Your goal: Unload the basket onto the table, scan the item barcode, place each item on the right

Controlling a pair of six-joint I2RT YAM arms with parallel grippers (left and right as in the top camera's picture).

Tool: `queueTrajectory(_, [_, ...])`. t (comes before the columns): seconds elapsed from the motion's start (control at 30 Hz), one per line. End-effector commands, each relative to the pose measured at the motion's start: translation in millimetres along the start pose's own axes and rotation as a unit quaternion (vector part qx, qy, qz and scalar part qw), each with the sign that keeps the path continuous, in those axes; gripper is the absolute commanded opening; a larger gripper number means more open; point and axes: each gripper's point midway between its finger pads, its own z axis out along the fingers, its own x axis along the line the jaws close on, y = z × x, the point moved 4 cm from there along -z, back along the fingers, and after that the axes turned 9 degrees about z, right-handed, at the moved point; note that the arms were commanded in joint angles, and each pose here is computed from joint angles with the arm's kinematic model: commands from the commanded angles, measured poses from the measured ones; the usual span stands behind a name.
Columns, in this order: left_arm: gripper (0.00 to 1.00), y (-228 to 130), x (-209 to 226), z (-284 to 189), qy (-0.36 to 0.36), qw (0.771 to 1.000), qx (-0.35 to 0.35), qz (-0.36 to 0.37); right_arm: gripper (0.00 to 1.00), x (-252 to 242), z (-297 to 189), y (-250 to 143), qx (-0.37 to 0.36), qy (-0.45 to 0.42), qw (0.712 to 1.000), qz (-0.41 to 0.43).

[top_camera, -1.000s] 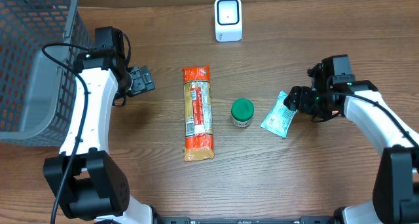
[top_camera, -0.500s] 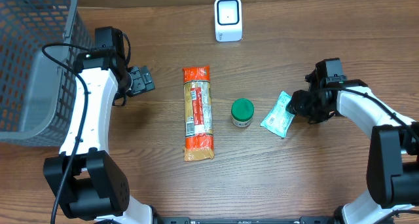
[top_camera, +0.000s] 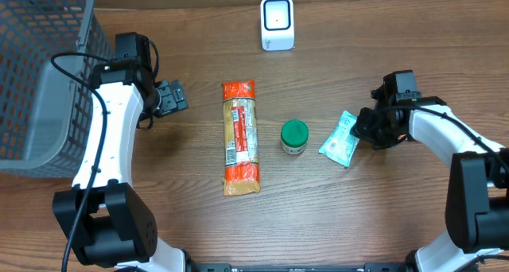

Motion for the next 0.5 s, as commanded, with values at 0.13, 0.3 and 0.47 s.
queueTrajectory(0.13, [1.00, 3, 2, -4, 0.004, 1.000, -0.008, 0.010, 0.04, 1, -3, 5, -0.013, -0.002, 1.000, -0.002])
queueTrajectory(0.3, [1.00, 3, 2, -4, 0.004, 1.000, -0.008, 0.010, 0.04, 24, -44, 9, -0.059, 0.039, 0.994, -0.081])
queueTrajectory(0.47, [1.00, 3, 2, -4, 0.004, 1.000, -0.008, 0.010, 0.04, 41, -97, 4, -0.122, 0.068, 0.983, -0.122])
